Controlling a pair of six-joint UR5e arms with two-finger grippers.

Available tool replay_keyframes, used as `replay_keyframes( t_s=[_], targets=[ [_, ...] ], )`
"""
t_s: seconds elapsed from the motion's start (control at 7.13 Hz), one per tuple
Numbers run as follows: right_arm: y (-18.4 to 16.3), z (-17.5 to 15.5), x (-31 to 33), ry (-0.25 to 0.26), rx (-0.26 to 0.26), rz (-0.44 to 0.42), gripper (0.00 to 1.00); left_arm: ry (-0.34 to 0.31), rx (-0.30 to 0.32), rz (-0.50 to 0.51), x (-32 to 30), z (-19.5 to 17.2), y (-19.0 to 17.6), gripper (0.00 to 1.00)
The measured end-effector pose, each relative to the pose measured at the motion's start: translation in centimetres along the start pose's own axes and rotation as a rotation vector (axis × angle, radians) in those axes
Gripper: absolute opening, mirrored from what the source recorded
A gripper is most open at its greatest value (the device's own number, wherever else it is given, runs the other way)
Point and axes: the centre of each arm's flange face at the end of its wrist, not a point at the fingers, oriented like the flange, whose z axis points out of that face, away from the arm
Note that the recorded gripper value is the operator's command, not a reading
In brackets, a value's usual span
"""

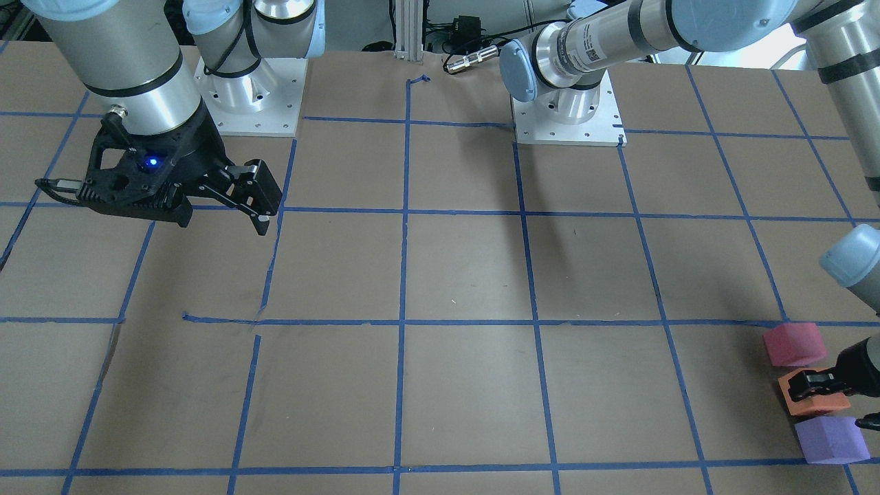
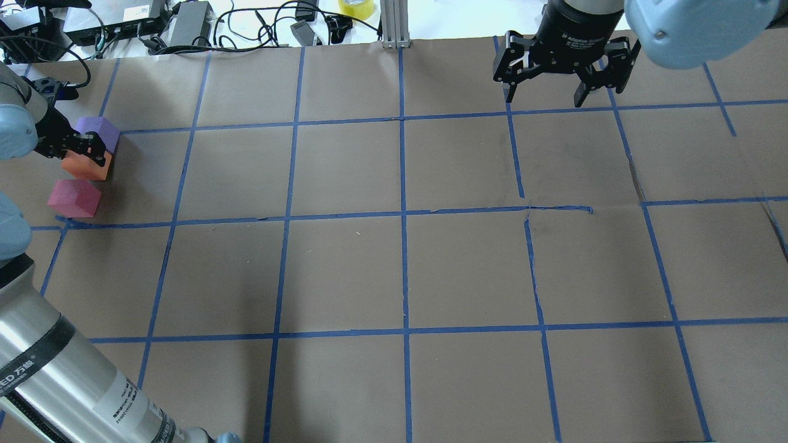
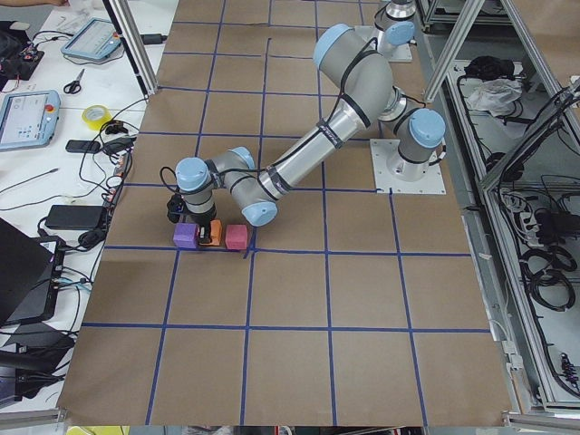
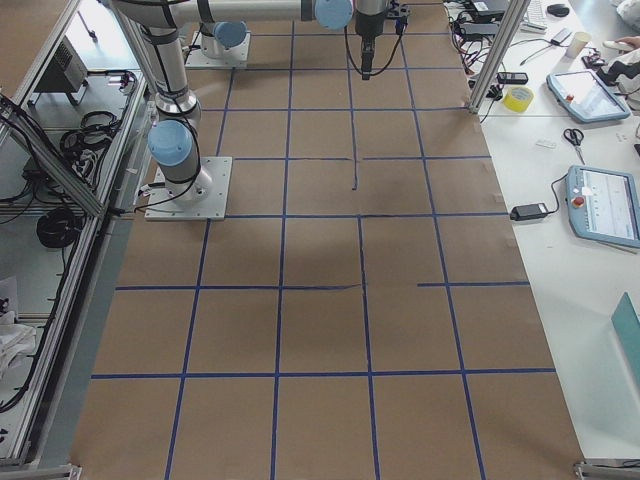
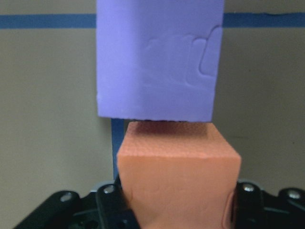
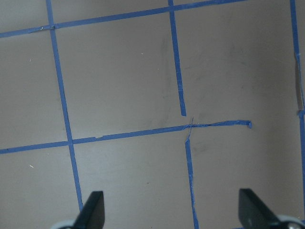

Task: Arrange blocks in a line
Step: 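Lower the orange cube between the purple and pink cubes, then open the left gripper, releasing the orange cube in line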

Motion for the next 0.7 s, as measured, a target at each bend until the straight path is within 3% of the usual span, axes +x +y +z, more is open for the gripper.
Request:
replay_keyframes(
  t_s=[0.7],
  targets=[
    [-0.04, 0.09, -0.01, 0.0, 0.0, -0.001, 1.0, -0.003, 0.005, 0.014, -0.16, 0.05, 0.04, 0.0]
  ],
)
